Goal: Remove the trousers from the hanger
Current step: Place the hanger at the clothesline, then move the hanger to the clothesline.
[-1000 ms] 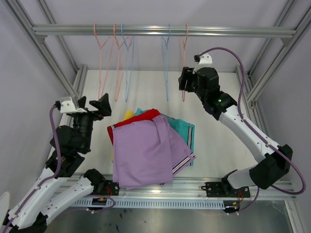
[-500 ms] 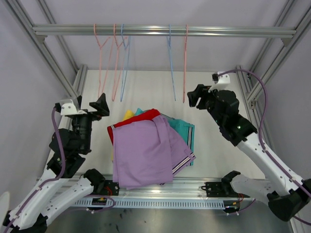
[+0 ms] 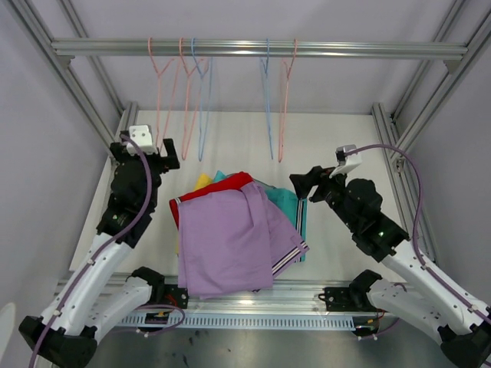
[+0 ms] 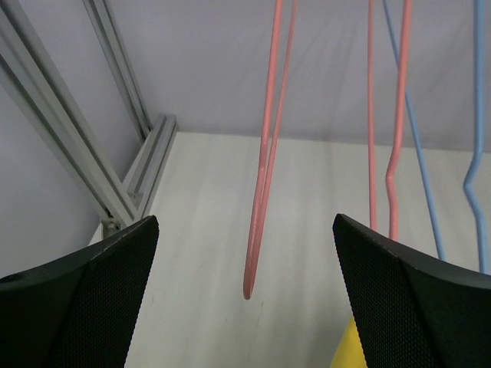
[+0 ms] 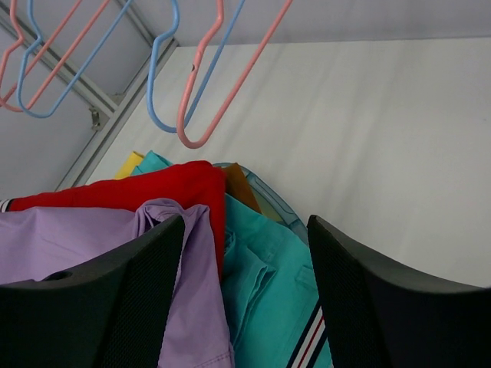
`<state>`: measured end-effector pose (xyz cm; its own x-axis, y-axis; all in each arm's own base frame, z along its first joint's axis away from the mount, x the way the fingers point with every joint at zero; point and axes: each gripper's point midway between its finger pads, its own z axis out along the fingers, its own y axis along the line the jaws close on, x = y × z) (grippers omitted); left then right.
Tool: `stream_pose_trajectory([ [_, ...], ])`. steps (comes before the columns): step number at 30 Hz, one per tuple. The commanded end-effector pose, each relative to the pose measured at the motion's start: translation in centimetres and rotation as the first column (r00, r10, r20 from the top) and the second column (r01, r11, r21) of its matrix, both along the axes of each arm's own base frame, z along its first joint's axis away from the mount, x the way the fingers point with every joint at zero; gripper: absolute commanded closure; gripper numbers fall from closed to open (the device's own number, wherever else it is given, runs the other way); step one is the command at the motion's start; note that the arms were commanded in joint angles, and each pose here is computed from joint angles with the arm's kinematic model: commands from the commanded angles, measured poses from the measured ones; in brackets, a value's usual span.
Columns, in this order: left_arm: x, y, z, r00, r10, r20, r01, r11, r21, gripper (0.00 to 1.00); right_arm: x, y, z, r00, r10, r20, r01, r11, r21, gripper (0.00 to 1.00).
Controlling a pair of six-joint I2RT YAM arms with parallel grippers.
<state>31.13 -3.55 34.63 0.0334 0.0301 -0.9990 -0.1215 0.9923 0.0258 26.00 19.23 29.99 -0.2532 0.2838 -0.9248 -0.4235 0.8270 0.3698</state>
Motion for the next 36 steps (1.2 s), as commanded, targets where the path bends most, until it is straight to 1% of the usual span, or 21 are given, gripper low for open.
stream_pose_trajectory([
  [1,1.3,0.4,1.2,1.000,-0.011,-0.002,0.011,0.998,-0.065,0.01,-0.1,0.8,1.0,0.997,0.033,0.072,-0.037,0.998,0.051,0.30],
  [3,1.9,1.2,0.4,0.999,0.013,-0.038,-0.016,0.997,-0.081,0.01,0.2,1.0,0.0,0.997,0.034,0.072,-0.037,0.999,0.038,0.29],
  [7,3.0,2.7,-0.4,0.997,0.045,-0.061,-0.051,0.993,-0.108,0.01,0.8,1.2,-1.2,0.997,0.032,0.076,-0.033,0.999,0.010,0.27],
  [8,3.3,2.6,-0.7,0.997,0.037,-0.073,-0.045,0.992,-0.115,0.01,0.9,1.5,-1.1,0.995,0.043,0.088,-0.045,0.999,0.021,0.27],
  [9,3.4,2.4,-0.7,0.997,0.022,-0.080,-0.031,0.992,-0.120,0.01,0.9,1.8,-2.0,0.995,0.059,0.078,-0.060,0.998,0.018,0.27],
  [10,3.6,1.5,-0.8,0.996,-0.028,-0.086,0.018,0.992,-0.122,0.04,0.9,2.0,-2.0,0.995,0.066,0.074,-0.069,0.997,0.038,0.27],
  [12,3.8,1.0,-0.8,0.994,-0.055,-0.090,0.043,0.991,-0.128,0.13,0.9,2.7,-2.3,0.994,0.091,0.068,-0.095,0.994,0.056,0.28],
  [13,3.9,0.5,-0.8,0.993,-0.077,-0.085,0.064,0.988,-0.142,0.24,0.7,3.0,-2.3,0.992,0.105,0.073,-0.110,0.992,0.064,0.28],
  [14,3.9,0.3,-0.7,0.993,-0.089,-0.077,0.077,0.986,-0.148,0.31,0.6,3.1,-2.4,0.990,0.116,0.075,-0.121,0.990,0.071,0.28],
  [15,3.7,0.1,-0.9,0.992,-0.100,-0.071,0.088,0.984,-0.154,0.36,0.6,3.3,-2.6,0.989,0.125,0.075,-0.130,0.989,0.071,0.28],
  [16,3.8,-0.2,-0.3,0.993,-0.114,-0.040,0.106,0.981,-0.164,0.43,0.6,3.4,-3.0,0.989,0.126,0.072,-0.131,0.989,0.073,0.28],
  [18,3.8,-0.7,-0.2,0.989,-0.143,-0.027,0.137,0.976,-0.170,0.49,0.6,3.5,-3.5,0.990,0.130,0.063,-0.134,0.989,0.069,0.28],
  [19,3.9,-0.8,-0.2,0.989,-0.148,-0.028,0.141,0.974,-0.179,0.62,0.7,3.6,-3.8,0.989,0.134,0.056,-0.138,0.988,0.065,0.28],
  [22,4.3,-1.0,-0.4,0.987,-0.151,-0.046,0.140,0.973,-0.184,0.75,0.8,3.7,-4.7,0.990,0.137,0.043,-0.139,0.989,0.052,0.28],
  [24,4.5,-1.2,-0.8,0.985,-0.157,-0.065,0.142,0.971,-0.191,0.79,0.9,3.6,-5.2,0.991,0.131,0.033,-0.132,0.990,0.049,0.28],
  [25,4.5,-1.4,-0.8,0.984,-0.165,-0.064,0.149,0.968,-0.201,0.84,0.9,3.7,-5.3,0.991,0.131,0.034,-0.132,0.990,0.050,0.28],
  [27,4.7,-2.0,-1.0,0.979,-0.195,-0.068,0.177,0.962,-0.209,0.91,0.8,3.7,-5.7,0.990,0.137,0.029,-0.138,0.989,0.046,0.28],
  [28,4.8,-2.3,-0.6,0.977,-0.202,-0.063,0.185,0.960,-0.211,0.97,0.8,3.7,-5.8,0.990,0.137,0.027,-0.138,0.989,0.046,0.28],
  [29,5.1,-2.5,-0.9,0.976,-0.204,-0.076,0.184,0.960,-0.211,0.99,0.8,3.7,-5.9,0.991,0.134,0.024,-0.135,0.990,0.046,0.27],
  [31,5.3,-3.2,-1.4,0.971,-0.215,-0.105,0.191,0.961,-0.202,0.99,0.8,3.5,-6.1,0.991,0.131,0.022,-0.132,0.990,0.043,0.27],
  [36,5.4,-4.9,-1.4,0.965,-0.231,-0.124,0.210,0.964,-0.163,0.99,0.9,3.3,-6.5,0.992,0.128,0.018,-0.128,0.991,0.046,0.27],
])
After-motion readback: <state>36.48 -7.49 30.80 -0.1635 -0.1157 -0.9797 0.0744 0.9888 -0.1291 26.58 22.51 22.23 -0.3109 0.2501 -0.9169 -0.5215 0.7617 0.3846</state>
